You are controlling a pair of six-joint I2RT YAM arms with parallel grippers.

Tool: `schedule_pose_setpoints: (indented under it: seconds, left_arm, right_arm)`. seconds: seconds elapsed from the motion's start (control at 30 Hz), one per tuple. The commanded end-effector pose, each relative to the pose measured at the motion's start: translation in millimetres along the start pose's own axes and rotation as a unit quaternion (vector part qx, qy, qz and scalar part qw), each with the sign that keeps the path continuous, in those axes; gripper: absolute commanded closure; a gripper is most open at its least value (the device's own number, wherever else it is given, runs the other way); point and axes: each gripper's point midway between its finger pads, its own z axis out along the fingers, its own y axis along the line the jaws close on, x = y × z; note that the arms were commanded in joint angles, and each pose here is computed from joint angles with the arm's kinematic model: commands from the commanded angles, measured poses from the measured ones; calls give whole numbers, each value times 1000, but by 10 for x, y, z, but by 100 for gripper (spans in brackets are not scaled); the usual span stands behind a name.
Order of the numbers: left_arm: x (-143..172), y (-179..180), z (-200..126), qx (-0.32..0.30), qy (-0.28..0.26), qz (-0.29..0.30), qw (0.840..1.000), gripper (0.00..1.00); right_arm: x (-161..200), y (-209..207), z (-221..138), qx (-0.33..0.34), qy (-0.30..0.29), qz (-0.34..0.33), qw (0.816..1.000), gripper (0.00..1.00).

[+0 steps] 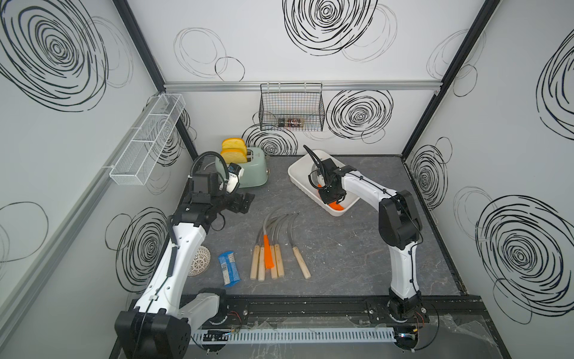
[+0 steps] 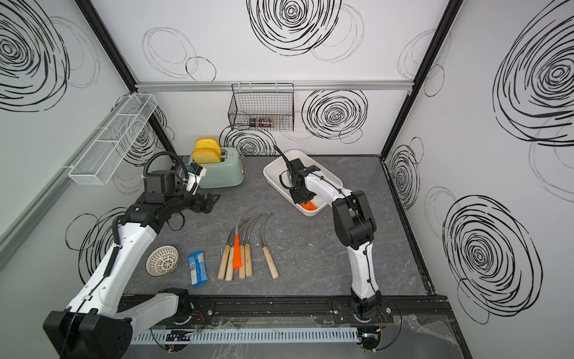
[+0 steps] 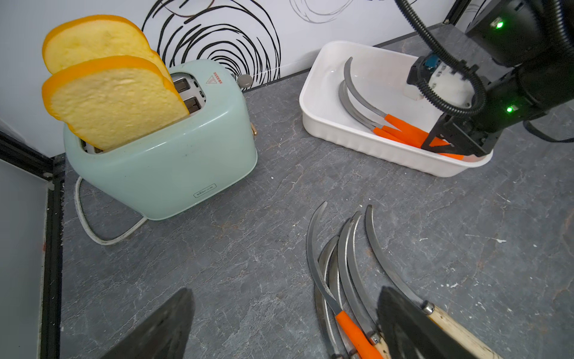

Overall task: Put small sickles into storage boxes
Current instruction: Place the sickle in the storage box.

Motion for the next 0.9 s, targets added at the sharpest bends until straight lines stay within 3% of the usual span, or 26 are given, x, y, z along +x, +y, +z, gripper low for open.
schedule_pose_setpoints:
  seconds: [0.0,0.87]
  left_arm:
    - [-216,-27,-38,5,-34,9,999,4]
    - [-195,-55,-84,5,-36,11,999,4]
  right_arm:
    - [-29,-53,-88,6,3,-7,1000,100]
    - [99,-5,206,6,38,-6,999,86]
